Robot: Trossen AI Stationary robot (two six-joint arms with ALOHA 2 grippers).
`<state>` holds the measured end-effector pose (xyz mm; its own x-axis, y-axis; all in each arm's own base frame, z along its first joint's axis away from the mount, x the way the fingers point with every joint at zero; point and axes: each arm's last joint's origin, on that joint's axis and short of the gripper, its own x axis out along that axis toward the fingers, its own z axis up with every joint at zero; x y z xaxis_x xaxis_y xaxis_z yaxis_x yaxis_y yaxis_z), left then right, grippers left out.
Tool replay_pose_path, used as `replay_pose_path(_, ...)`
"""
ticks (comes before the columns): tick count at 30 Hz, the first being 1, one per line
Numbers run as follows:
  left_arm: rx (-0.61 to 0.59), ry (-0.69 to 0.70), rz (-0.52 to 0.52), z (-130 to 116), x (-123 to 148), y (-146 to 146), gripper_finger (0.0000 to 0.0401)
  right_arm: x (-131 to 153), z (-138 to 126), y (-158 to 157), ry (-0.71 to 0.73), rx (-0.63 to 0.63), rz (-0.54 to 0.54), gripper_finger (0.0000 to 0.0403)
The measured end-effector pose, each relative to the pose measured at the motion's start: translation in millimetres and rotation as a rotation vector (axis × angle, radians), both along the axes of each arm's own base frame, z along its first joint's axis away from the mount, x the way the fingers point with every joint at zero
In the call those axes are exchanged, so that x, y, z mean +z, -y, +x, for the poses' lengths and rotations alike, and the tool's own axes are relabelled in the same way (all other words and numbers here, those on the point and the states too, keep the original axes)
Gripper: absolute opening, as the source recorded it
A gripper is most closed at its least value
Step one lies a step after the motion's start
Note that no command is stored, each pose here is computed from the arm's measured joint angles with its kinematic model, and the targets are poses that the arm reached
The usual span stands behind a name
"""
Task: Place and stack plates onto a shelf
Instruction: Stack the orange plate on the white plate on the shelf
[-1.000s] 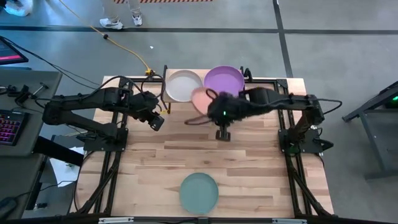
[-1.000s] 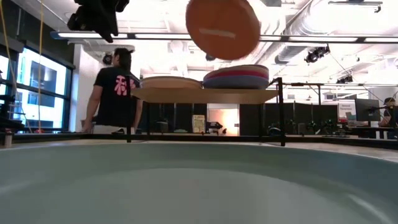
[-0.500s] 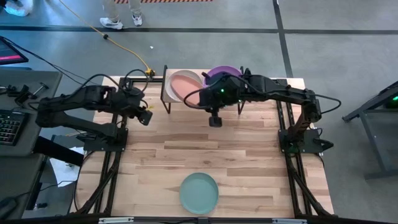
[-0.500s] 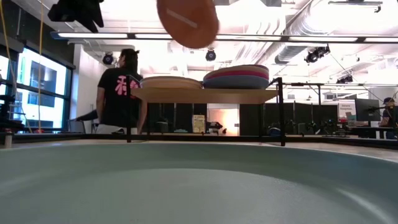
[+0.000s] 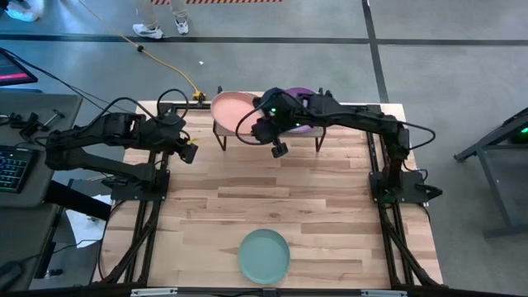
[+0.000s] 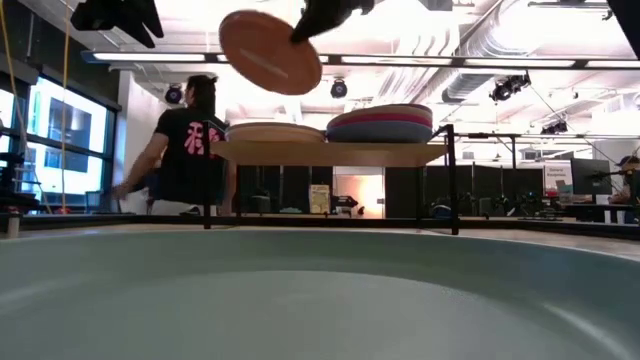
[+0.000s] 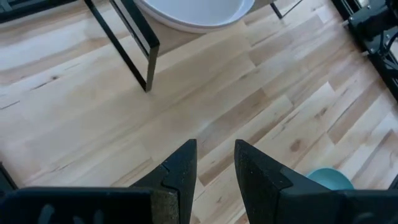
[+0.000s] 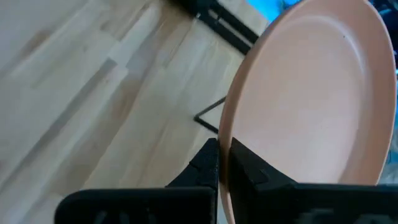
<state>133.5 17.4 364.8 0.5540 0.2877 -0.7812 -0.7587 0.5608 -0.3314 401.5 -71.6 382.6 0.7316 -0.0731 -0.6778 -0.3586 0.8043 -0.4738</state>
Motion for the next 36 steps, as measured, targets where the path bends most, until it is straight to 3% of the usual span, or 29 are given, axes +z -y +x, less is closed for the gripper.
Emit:
replay_pose_path(7, 0.000, -0.002, 0.000, 0.0, -0.1, 0.0, 0.0097, -31.0, 15.2, 6.9, -0.118, 0.084, -0.075, 0.0000)
replay_pose_path(13, 0.000, -0.002, 0.000, 0.0, -0.1, 0.0, 0.0097, -45.9, 21.8, 19.0, -0.160, 0.051, -0.092, 0.0000)
replay_pose_path(27, 0.017, -0.003, 0.023, -0.2, 0.1, -0.8, 0.0097, -53.8, 22.0, 67.2, -0.106, -0.079, -0.036, 0.0000)
replay_pose_path(36, 0.017, -0.003, 0.024, -0.1, 0.1, -0.8, 0.0097, -61.9, 22.5, 70.1, -0.145, -0.078, -0.021, 0.0000)
